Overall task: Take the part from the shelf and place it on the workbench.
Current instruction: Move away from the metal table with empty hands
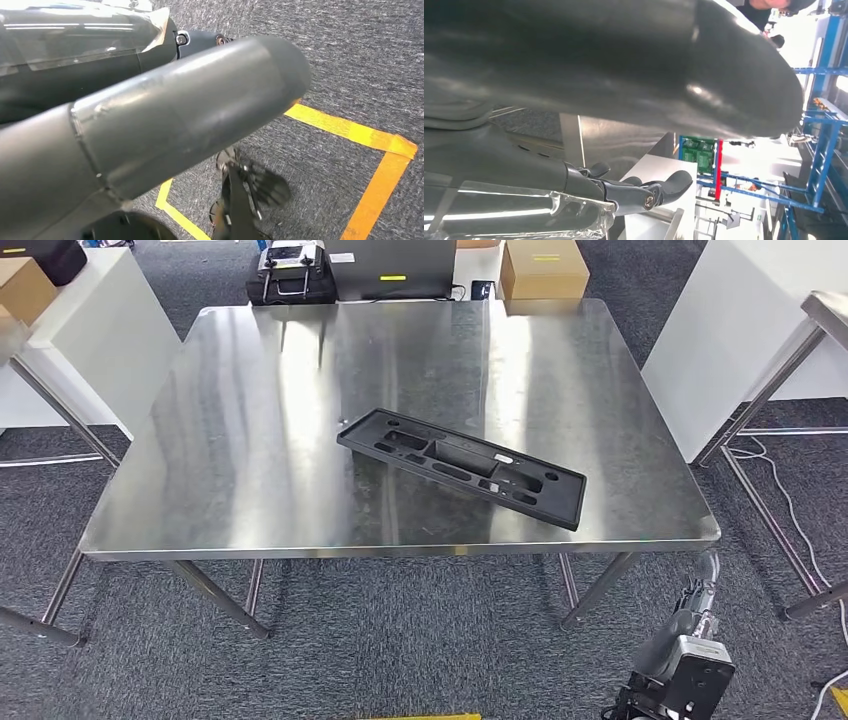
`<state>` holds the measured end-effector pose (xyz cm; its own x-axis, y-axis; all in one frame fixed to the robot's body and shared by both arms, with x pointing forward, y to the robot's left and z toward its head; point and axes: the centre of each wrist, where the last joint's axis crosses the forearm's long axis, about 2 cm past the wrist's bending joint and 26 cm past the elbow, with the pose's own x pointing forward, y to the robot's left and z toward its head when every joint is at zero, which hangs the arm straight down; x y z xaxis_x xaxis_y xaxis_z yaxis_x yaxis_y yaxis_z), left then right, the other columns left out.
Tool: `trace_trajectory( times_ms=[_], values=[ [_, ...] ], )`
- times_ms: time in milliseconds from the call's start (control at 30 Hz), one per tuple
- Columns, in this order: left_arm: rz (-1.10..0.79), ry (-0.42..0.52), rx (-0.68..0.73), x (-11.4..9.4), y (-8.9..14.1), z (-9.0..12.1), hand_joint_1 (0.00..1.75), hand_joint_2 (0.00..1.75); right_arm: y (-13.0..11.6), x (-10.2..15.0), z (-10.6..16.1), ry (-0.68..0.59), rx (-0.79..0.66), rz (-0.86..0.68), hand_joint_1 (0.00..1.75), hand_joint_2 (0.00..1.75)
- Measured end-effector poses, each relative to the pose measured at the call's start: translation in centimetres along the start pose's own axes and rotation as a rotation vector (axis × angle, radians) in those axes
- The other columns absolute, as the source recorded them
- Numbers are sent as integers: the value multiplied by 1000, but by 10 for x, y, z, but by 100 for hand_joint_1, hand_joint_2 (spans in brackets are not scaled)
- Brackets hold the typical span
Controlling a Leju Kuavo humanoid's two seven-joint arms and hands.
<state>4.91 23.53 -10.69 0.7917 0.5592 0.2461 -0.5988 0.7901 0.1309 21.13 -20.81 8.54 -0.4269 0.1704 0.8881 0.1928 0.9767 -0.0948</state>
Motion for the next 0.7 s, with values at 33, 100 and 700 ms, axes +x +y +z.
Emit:
trace_trajectory(
  times_ms=[33, 100, 700],
  values=[
    [1, -1, -1, 0, 0, 0, 0, 0, -1, 0, -1, -2, -8, -2, 0, 0],
    [3, -1, -1, 0, -1, 0, 0, 0, -4, 0, -3, -7, -20, -7, 0, 0],
    [-12, -6, -15, -1, -2, 1, 0, 0, -23, -2, -2, 3, -93, 13, 0, 0]
  ],
)
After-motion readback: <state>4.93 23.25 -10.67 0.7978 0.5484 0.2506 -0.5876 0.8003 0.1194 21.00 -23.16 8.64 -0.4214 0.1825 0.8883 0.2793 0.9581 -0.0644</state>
